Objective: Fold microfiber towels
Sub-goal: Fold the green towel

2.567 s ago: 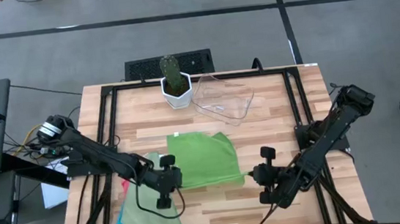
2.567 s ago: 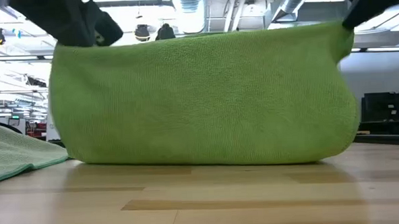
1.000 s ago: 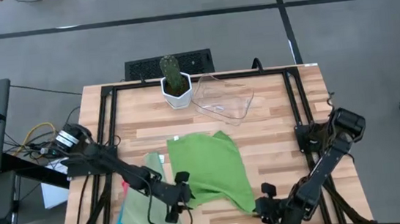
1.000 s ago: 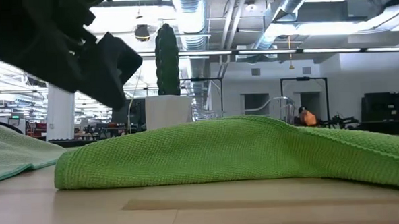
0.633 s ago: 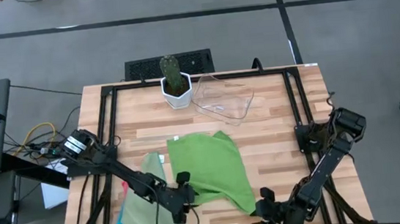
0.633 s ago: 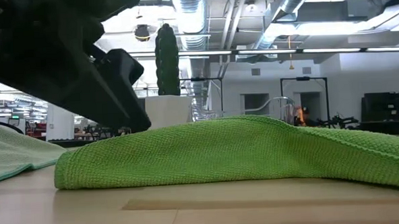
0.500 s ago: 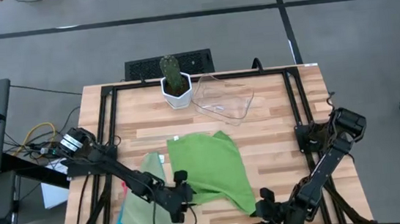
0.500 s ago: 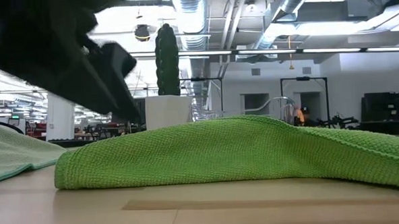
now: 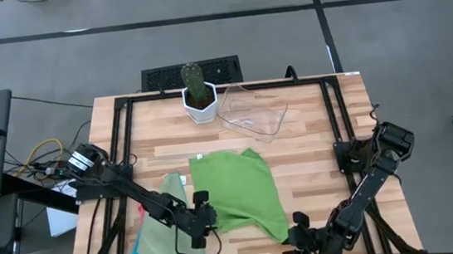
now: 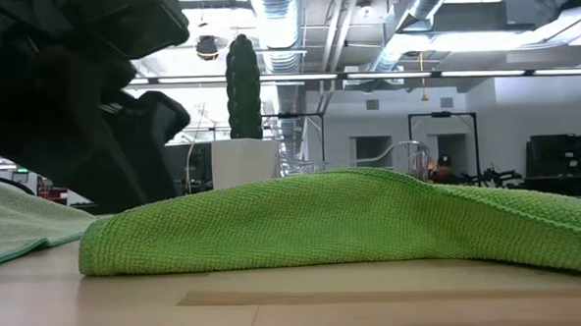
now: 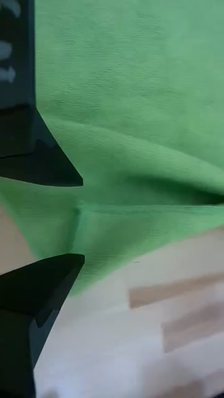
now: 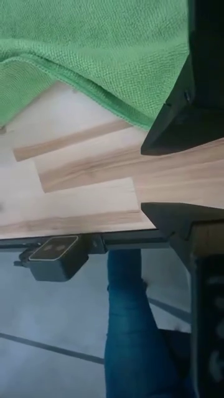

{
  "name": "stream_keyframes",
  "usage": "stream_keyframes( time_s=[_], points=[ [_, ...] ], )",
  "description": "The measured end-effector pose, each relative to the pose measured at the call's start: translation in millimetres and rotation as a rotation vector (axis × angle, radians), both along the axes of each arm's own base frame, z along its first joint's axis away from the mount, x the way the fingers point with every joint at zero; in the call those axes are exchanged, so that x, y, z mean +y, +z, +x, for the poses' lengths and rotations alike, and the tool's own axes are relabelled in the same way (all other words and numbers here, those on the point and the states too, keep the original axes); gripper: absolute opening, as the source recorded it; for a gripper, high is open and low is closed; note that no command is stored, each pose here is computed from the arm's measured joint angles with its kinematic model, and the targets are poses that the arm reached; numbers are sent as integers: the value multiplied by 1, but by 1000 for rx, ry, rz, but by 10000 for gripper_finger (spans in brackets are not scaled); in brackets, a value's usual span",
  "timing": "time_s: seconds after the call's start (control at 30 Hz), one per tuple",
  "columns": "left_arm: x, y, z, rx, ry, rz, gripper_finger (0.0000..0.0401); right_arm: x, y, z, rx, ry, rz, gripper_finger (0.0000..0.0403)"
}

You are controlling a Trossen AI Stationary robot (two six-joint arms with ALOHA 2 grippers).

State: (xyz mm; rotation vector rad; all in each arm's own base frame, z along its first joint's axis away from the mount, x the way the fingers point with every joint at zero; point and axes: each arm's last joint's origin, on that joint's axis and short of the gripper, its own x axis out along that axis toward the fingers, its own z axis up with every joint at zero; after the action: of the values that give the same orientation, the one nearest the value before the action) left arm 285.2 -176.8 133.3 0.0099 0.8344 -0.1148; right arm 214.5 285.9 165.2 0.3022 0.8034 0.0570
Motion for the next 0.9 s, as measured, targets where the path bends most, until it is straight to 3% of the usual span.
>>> stream_keyframes(
  time_s=[0.1,0.53,0.9],
  points=[
    [2,-2,1,2,-1,37,180,0,0,0,1,0,-2,157],
    [8,-18,11,48,-38,-17,177,-1,0,1,0,2,-7,153],
    [3,-14,13,38,-51,-33,55,-1,0,1,0,2,-7,134]
  ],
)
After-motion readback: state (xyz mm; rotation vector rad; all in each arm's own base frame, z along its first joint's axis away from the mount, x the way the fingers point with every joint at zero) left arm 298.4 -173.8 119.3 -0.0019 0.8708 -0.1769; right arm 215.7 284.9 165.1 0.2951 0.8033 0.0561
